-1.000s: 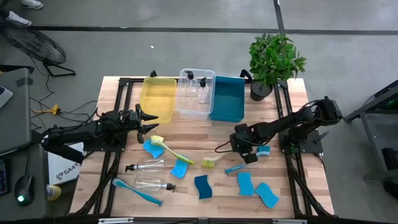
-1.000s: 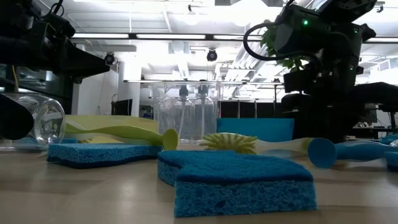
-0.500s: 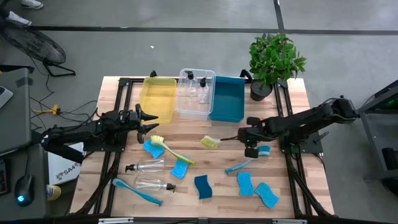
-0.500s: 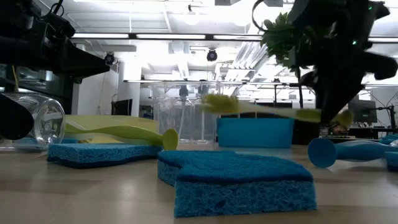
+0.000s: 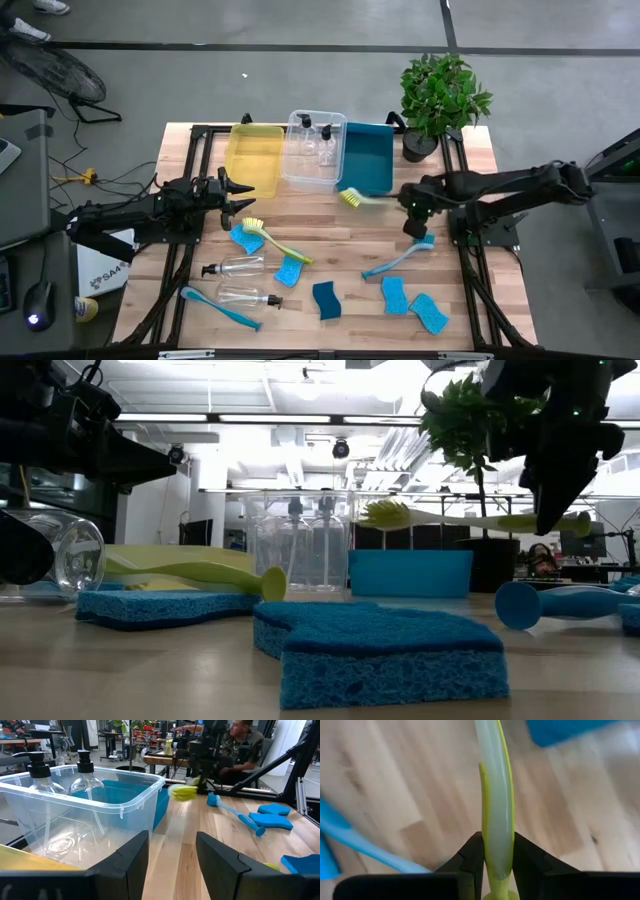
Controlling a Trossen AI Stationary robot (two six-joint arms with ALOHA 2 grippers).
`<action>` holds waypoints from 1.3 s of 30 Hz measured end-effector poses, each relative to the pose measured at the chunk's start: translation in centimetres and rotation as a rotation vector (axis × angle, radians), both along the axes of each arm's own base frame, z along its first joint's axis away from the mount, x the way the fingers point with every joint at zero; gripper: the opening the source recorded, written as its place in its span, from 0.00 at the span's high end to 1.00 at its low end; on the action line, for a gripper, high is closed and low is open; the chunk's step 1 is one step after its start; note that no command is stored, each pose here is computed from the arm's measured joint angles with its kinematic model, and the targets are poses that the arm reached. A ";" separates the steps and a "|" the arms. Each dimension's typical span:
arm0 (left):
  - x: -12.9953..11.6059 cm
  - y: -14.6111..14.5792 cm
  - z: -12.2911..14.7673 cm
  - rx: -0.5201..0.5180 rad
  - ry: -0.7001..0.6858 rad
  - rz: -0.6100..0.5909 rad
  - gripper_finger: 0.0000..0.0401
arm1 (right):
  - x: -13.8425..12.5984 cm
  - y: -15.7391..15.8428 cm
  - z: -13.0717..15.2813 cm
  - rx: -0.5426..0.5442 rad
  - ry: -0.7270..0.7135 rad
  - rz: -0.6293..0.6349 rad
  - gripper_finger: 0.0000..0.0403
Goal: Pick & Place Kitchen Sink Supplies
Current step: Put the yellow dish brush into the blue bin
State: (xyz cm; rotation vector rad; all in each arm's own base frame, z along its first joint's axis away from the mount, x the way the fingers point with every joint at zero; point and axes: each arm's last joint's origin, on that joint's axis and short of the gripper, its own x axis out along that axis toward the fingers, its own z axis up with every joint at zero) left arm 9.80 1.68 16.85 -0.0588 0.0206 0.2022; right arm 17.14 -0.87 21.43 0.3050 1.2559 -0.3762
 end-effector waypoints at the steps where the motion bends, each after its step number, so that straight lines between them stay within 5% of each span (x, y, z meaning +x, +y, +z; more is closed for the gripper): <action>1: 0.0 0.0 0.0 0.000 0.000 0.000 0.60 | -0.3 -0.3 0.1 -0.002 0.012 -0.017 0.83; 14: 0.0 0.0 0.0 0.000 -0.001 0.000 0.60 | -1.5 -4.2 0.5 -0.040 0.008 -0.200 0.83; 20: 0.0 0.0 0.0 0.000 0.000 0.000 0.60 | -1.9 -5.8 0.6 0.025 -0.035 -0.283 0.83; 27: 0.0 0.0 0.0 0.000 0.000 0.000 0.60 | -0.7 -7.3 1.3 0.109 -0.259 -0.348 0.83; 39: 0.0 0.0 0.0 0.000 0.000 0.000 0.60 | 0.4 -8.8 2.4 0.062 -0.479 -0.551 0.83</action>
